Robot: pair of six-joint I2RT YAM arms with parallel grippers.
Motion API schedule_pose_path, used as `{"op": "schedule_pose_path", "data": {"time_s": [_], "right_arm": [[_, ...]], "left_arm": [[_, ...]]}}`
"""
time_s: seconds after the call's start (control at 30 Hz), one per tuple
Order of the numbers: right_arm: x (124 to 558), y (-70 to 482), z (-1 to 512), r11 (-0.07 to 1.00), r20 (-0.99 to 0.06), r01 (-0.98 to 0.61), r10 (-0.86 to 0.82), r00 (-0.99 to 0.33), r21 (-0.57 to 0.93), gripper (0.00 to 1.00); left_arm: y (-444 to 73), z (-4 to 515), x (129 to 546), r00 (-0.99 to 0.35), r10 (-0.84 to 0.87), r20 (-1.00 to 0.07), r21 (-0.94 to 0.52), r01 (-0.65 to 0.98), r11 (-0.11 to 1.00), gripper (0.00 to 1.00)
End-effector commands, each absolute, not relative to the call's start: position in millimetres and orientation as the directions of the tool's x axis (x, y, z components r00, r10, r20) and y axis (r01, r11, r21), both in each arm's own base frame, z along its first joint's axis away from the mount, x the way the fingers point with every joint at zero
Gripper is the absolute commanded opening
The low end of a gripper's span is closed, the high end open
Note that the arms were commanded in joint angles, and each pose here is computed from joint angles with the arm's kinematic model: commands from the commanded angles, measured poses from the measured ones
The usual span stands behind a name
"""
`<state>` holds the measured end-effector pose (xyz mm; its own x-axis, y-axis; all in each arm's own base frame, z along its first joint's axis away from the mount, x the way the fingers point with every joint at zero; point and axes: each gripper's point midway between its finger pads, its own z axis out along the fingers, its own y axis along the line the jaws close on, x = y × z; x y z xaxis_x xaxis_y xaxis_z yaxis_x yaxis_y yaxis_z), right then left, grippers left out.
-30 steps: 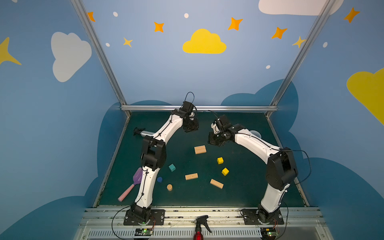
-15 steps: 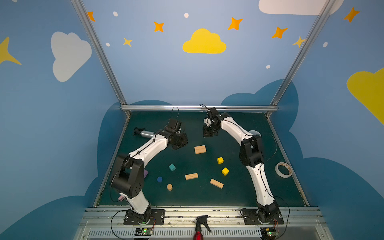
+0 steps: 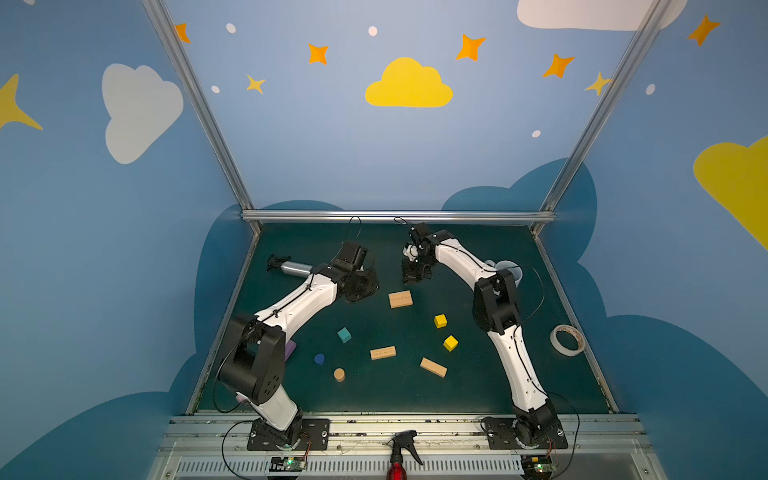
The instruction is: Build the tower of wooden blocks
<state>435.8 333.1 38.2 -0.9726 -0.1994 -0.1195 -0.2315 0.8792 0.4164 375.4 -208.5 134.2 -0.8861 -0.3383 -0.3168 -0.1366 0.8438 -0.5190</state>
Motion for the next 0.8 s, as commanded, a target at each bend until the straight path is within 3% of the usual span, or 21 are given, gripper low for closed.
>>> {"op": "schedule_pose_path", "data": {"time_s": [0.0,0.77], "right_arm": [[425.4,338.4,24.6,0.879,-0.08,-0.238,-0.226,-0.971,0.413,0.0],[407.8,322.5,22.3,0.907,-0.056,-0.227,-0.222,-0.973,0.353,0.0]], "left_arm": [[-207.0,142.0,376.2,-0.876,-0.342,-0.341,-0.514,-0.13,0.848,0.05],[-218.3,133.7,378.9,-0.887,-0.332,-0.321,-0.527,-0.123,0.841,0.05]]}}
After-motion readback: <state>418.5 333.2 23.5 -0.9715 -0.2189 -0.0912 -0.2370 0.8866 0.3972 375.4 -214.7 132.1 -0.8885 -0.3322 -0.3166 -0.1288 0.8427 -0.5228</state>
